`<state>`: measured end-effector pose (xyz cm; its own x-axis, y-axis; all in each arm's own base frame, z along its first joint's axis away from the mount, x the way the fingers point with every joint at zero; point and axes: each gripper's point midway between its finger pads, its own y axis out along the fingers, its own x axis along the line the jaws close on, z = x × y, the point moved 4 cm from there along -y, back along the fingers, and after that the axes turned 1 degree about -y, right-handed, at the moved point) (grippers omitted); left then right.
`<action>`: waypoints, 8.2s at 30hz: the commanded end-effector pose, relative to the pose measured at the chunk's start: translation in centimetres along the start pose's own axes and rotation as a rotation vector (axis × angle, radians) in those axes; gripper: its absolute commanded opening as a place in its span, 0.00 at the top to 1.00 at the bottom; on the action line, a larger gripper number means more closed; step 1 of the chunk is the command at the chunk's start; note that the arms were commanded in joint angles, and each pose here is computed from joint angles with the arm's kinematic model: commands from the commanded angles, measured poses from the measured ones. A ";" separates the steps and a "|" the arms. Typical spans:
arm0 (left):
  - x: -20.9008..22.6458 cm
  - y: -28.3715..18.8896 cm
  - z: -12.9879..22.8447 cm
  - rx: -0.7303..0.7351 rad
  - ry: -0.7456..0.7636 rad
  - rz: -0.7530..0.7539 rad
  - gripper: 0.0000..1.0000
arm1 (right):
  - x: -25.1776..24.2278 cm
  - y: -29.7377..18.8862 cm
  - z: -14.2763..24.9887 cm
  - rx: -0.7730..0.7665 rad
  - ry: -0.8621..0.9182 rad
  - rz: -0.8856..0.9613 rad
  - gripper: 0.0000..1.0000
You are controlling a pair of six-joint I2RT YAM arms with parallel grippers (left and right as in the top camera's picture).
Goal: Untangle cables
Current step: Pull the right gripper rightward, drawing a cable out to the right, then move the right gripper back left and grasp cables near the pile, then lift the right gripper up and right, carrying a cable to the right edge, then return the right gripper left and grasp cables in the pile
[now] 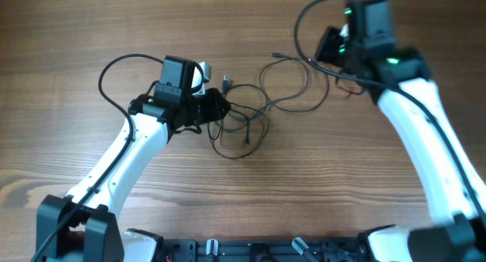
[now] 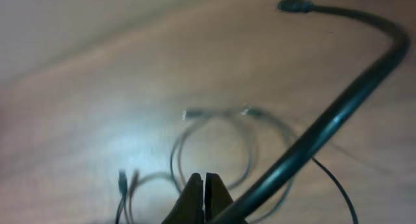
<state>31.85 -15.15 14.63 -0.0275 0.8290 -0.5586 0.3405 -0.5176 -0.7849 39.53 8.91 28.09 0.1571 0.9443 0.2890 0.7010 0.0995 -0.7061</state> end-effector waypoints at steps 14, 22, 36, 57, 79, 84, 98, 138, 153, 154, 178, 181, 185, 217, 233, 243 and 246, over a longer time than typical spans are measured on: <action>-0.1 0.1 -0.4 -0.009 0.017 -0.011 0.71 | -14.0 -4.3 -4.7 -0.140 0.153 0.401 0.96; -0.1 0.1 -0.4 -0.010 0.017 -0.011 0.71 | -25.2 -7.7 -4.0 -0.142 0.446 0.612 0.96; -0.4 0.1 -0.9 -0.034 0.029 0.004 0.61 | -24.2 -5.7 -2.3 0.025 0.395 0.404 0.96; -0.1 0.3 -0.8 -0.040 0.030 -0.027 0.60 | -10.7 0.5 2.2 0.291 -0.367 -0.152 0.35; 0.0 0.3 -0.6 -0.029 0.025 -0.034 0.62 | -7.3 12.7 17.1 0.834 -0.669 -0.029 0.31; 0.1 0.3 -0.6 -0.029 0.025 -0.036 0.65 | -7.1 13.3 17.5 0.826 -0.663 0.033 0.31; 7.4 -2.2 -3.0 -0.167 -0.137 -0.357 0.62 | -6.6 13.7 17.3 0.793 -0.620 0.046 0.32; 9.4 -3.2 -3.0 -0.156 -0.201 -0.394 0.61 | -4.3 14.1 16.9 0.670 -0.443 0.017 0.96; 9.4 -3.2 -2.9 -0.155 -0.202 -0.395 0.61 | 2.8 -2.4 -2.1 -0.089 -0.356 -0.153 0.96; 9.4 -3.2 -2.9 -0.155 -0.202 -0.395 0.61 | 2.6 -3.1 -2.7 -0.119 -0.338 -0.143 0.96; 1.4 -0.4 -1.5 -0.042 -0.055 -0.031 0.46 | 8.3 -9.7 -7.3 -0.376 -0.301 -0.597 0.96; 1.8 -0.4 -1.3 -0.034 -0.063 -0.051 0.46 | 8.7 -12.0 -9.5 -0.516 -0.283 -0.620 0.96; 2.0 -0.5 -1.0 -0.026 -0.069 -0.067 0.46 | 7.7 -15.5 -12.5 -0.699 -0.197 -0.607 0.96; 2.6 -0.5 -0.5 -0.006 -0.080 -0.105 0.46 | -22.9 -8.6 -7.8 -0.343 0.429 0.625 0.96; 3.5 -0.6 -0.1 -0.001 -0.092 -0.164 0.46 | -34.5 -7.1 -5.5 -0.201 0.590 0.606 0.96; 3.7 -0.7 -0.2 -0.005 -0.092 -0.176 0.46 | -32.8 -5.2 -5.8 -0.130 0.452 0.417 0.54; 3.8 -0.7 -0.2 -0.010 -0.092 -0.186 0.46 | -29.6 -3.9 -6.3 -0.090 0.305 0.178 0.35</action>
<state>31.33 -11.85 13.06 -0.1767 0.8761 -0.4485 0.3193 -0.3800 -0.8681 33.81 -25.02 26.71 0.7370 0.6265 0.2537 0.5671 -0.3690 -0.7364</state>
